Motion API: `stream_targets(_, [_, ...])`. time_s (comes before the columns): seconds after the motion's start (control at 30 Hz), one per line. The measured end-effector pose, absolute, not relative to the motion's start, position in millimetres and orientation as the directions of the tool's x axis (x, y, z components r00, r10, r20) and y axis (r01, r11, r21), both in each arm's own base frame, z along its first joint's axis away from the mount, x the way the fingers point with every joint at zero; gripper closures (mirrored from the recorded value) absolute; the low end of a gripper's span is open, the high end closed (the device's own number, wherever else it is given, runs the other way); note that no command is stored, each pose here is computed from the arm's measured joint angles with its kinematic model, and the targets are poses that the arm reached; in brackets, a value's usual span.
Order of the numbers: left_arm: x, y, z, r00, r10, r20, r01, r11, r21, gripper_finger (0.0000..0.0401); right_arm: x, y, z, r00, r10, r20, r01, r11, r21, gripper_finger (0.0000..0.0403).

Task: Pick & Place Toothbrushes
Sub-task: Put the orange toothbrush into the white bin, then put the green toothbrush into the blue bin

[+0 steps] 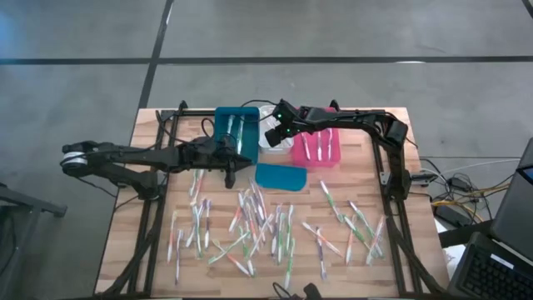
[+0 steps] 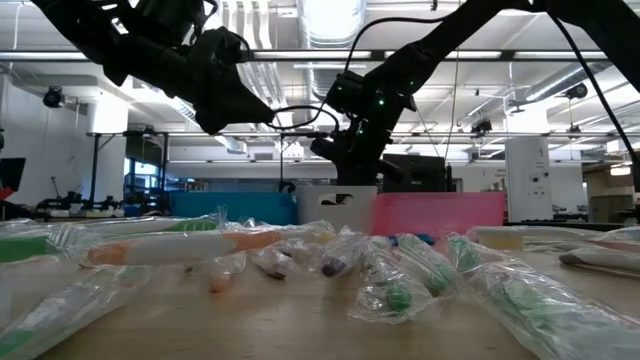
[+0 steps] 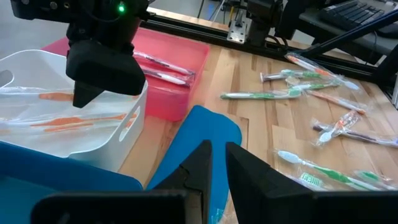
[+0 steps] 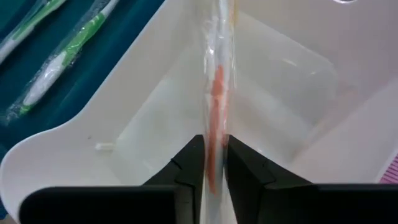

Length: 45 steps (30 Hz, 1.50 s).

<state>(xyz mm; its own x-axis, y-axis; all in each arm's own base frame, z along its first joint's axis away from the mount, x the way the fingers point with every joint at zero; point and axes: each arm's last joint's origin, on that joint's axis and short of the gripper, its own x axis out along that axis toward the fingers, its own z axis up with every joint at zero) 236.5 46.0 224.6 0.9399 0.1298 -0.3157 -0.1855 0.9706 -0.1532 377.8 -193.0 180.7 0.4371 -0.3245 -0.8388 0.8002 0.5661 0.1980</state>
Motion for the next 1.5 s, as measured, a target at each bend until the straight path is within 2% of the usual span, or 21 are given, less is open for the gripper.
stream_targets(0.4, [236.5,46.1,224.6,0.94,0.13,-0.316,-0.186,0.971,-0.153,0.035,376.1,-192.4,187.2,0.461,-0.305,-0.834,0.783,0.582,0.22,0.0269])
stream_targets(0.53, [236.5,46.0,224.6,0.94,0.13,-0.315,-0.185,0.971,-0.153,0.035,371.3,-189.2,210.4,0.521,-0.289,-0.803,0.729,0.639,0.244,0.0252])
stream_targets(0.73, [236.5,46.0,224.6,0.94,0.13,-0.316,-0.186,0.971,-0.153,0.035,357.0,-181.1,253.0,0.583,-0.319,-0.747,0.656,0.727,0.203,0.0242])
stream_targets(0.9, [236.5,46.1,224.7,0.94,0.13,-0.315,-0.186,0.971,-0.153,0.035,343.6,-174.6,286.4,0.639,-0.351,-0.684,0.569,0.814,0.114,0.0264])
stream_targets(1.2, [236.0,45.8,223.1,0.935,0.125,-0.332,-0.191,0.966,-0.172,0.035,319.1,-165.4,325.7,0.685,-0.383,-0.62,0.455,0.889,-0.047,0.0344])
stream_targets(1.37, [233.2,45.1,216.0,0.907,0.115,-0.404,-0.2,0.964,-0.175,0.035,307.6,-161.1,323.4,0.637,-0.365,-0.679,0.398,0.91,-0.117,0.0388])
stream_targets(1.5, [228.3,42.4,205.9,0.861,0.048,-0.507,-0.173,0.964,-0.204,0.035,303.8,-159.3,308.3,0.593,-0.342,-0.729,0.347,0.925,-0.152,0.0391])
